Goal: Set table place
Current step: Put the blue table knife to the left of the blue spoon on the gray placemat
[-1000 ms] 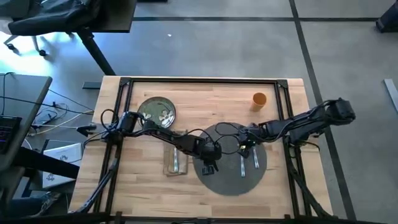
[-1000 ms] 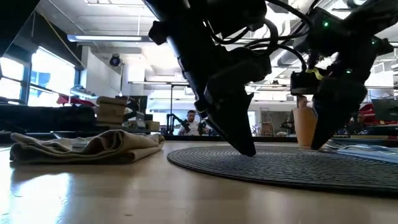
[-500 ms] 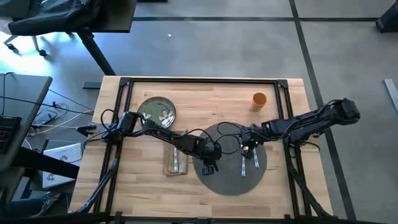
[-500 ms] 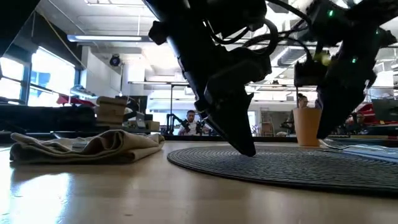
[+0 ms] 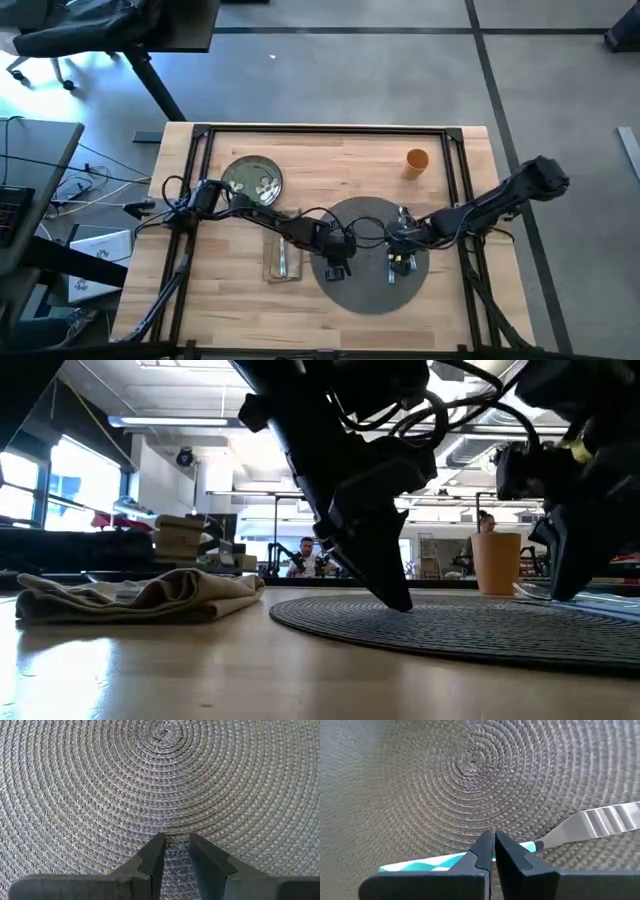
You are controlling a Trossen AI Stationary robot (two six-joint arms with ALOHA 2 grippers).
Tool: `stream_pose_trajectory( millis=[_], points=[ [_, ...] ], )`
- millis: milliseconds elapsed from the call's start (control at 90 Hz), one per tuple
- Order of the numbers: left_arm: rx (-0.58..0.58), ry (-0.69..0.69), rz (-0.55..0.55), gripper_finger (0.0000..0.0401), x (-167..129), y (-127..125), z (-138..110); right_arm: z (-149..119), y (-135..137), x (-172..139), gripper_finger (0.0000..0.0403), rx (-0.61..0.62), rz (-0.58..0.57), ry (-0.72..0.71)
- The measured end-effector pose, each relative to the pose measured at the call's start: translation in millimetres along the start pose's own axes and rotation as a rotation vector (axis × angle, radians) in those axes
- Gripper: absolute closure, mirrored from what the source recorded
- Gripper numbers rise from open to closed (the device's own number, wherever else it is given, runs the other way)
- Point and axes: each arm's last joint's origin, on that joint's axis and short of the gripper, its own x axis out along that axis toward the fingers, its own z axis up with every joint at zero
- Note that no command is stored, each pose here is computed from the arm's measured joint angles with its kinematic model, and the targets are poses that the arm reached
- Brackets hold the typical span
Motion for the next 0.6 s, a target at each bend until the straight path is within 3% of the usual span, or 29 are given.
stream_pose_trajectory(
  millis=[600],
  points=[
    [0.0,0.002,0.002,0.0327,0.2,0.5,-0.2,-4.2,-2.6,-2.1,0.0403,-0.031,-0.028,0.068]
  ],
)
